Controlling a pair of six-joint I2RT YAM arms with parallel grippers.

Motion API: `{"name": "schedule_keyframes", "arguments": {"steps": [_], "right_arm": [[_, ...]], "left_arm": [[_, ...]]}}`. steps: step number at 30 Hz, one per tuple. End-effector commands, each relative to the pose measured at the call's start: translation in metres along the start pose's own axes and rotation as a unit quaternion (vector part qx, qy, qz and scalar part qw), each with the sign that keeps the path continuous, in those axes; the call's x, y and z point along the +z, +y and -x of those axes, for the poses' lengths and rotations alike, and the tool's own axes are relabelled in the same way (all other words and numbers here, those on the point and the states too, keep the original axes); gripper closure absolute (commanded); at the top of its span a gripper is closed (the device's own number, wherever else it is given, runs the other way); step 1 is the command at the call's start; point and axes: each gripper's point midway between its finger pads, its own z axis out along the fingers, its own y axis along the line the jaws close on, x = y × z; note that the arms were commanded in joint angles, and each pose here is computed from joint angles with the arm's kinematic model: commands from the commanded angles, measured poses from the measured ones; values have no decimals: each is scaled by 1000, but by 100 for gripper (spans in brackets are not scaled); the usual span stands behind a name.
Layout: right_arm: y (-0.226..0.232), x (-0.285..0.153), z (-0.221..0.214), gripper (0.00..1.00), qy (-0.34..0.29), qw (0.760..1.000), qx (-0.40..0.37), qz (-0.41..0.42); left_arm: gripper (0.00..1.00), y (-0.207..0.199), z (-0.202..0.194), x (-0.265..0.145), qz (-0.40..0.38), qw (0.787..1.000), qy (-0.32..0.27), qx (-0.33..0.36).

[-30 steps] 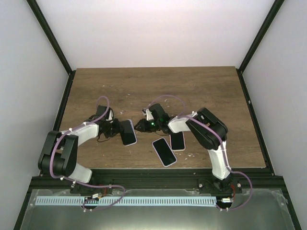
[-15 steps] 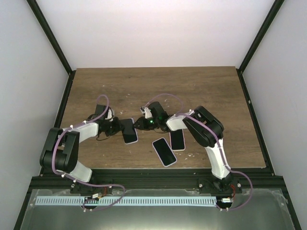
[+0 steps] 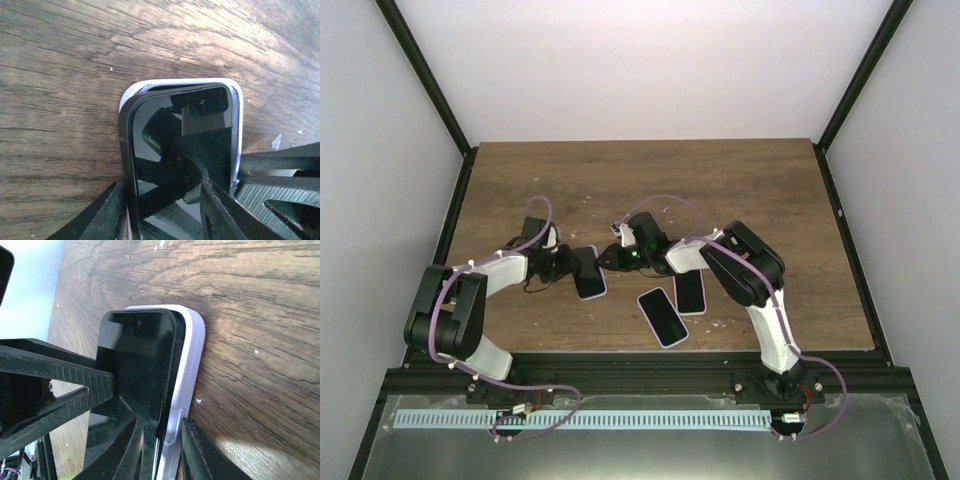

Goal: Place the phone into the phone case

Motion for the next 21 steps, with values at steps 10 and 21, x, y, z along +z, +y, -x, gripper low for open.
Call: {"name": "schedule_keyframes", "arguments": {"steps": [10, 21], "right_arm": [[4, 2, -1, 78, 1, 1000, -13, -6], [5, 2, 1, 78, 0, 1000, -15, -5]], "left_arm": [[51, -4, 17, -14, 25, 999, -32, 5], [84, -8, 17, -8, 7, 1000, -29, 5]]}}
